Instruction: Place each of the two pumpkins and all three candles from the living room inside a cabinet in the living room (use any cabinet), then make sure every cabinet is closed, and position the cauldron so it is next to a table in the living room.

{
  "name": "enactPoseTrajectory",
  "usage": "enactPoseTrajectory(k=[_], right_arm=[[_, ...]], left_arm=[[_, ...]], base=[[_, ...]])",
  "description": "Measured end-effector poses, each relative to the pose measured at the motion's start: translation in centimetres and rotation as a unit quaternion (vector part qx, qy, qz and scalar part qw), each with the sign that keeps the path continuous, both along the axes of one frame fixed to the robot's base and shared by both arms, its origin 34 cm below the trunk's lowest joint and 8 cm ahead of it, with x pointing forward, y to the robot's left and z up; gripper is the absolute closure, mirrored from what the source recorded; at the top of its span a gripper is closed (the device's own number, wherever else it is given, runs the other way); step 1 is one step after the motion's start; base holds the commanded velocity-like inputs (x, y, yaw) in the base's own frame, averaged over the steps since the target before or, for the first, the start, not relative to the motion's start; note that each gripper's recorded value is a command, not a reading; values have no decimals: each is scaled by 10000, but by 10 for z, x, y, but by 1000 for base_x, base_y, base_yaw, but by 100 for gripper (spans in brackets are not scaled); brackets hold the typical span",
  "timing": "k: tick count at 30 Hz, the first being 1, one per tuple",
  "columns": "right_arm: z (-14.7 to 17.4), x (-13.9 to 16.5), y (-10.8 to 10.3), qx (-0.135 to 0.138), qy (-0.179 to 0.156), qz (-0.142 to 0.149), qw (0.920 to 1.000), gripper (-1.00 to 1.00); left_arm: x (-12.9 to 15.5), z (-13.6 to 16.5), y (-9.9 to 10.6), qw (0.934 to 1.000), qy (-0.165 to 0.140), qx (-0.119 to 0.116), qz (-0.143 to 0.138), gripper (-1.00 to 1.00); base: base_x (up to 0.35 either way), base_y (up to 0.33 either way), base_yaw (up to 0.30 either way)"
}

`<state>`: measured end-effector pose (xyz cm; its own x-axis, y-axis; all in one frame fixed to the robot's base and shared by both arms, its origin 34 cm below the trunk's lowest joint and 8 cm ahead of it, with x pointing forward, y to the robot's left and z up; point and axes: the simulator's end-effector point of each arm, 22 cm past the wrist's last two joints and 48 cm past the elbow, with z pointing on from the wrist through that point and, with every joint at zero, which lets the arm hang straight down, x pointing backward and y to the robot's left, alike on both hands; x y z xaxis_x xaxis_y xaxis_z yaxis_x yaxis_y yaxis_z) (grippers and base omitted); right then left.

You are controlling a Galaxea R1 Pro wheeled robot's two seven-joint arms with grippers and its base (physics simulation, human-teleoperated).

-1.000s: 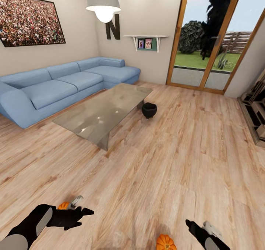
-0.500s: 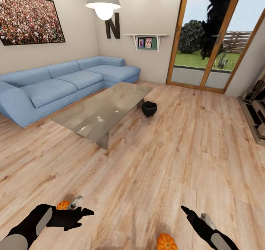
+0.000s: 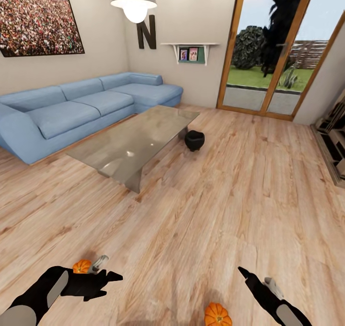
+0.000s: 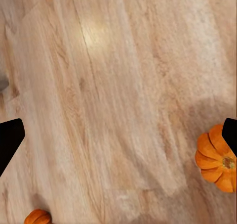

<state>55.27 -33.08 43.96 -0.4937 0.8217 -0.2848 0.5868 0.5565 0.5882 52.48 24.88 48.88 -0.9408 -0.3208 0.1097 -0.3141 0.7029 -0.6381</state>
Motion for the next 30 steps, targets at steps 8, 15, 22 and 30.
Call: enactPoseTrajectory(k=[8,15,22,30], right_arm=[[-16,-6,-6,-32,24,2,10000,-100],[-32,-13,-13,-65,81,-9,9999,-100],[-56,-35,-32,-197,345,-37,9992,-100],[-73,-39,-35,-205,356,-17,9992,-100]], left_arm=[[-2,-16,0,10000,-1,0,0,-100],[-4,-30,-17,9999,-3,-102,-42,-100],[-6,-43,-19,9999,0,-123,-42,-100],[-9,-59,-16,9999,0,-112,-36,-100]], base=[[0,0,0],[0,0,0],[0,0,0],[0,0,0]])
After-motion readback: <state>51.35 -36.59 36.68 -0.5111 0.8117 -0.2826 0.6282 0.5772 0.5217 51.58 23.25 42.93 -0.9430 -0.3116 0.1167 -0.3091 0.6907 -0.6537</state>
